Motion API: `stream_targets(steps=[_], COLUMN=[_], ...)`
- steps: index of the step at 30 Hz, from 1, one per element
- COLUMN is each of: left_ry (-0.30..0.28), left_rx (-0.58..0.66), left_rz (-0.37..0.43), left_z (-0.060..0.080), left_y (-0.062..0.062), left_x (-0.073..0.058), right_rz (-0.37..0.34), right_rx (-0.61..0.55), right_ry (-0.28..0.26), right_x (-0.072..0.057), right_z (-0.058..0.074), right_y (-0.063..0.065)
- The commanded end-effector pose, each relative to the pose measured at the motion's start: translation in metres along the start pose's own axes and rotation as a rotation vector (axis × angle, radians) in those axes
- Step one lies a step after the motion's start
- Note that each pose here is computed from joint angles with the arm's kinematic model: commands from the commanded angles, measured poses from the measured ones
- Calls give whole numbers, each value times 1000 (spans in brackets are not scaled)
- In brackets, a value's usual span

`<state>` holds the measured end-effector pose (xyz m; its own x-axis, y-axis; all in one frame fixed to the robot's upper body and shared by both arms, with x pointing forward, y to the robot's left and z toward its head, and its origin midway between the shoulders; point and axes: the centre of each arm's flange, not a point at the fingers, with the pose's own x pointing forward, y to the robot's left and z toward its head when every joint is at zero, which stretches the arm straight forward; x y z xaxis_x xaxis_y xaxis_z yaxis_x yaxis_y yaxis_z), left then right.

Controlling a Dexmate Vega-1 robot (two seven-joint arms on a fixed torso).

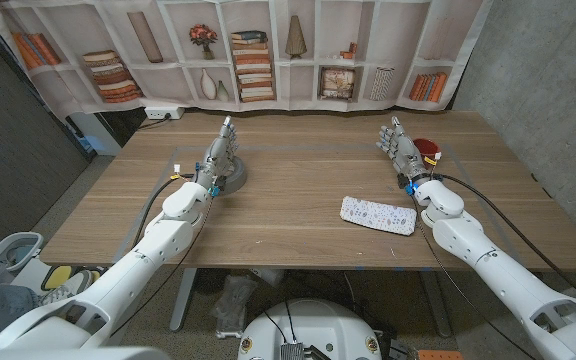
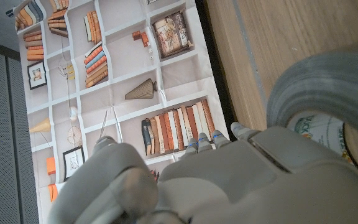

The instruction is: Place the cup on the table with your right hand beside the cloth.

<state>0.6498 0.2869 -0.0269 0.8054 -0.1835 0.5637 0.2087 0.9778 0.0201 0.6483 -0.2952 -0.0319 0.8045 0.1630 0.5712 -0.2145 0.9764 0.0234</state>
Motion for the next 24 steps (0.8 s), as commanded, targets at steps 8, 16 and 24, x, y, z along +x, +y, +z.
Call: stream_targets(steps=[8,16,24], left_ry=[12,19,14], left_rx=[5,14,19], left_rz=[-19,-25,-33], left_z=[0,2,7], left_y=[-9,-9,-11], left_x=[6,7,7], right_rz=[-13,-2,21], right_rx=[65,77,88], right_ry=[-24,-43,-82], right_x=[-7,-9,-11], right_z=[1,6,16], right_y=[2,3,6])
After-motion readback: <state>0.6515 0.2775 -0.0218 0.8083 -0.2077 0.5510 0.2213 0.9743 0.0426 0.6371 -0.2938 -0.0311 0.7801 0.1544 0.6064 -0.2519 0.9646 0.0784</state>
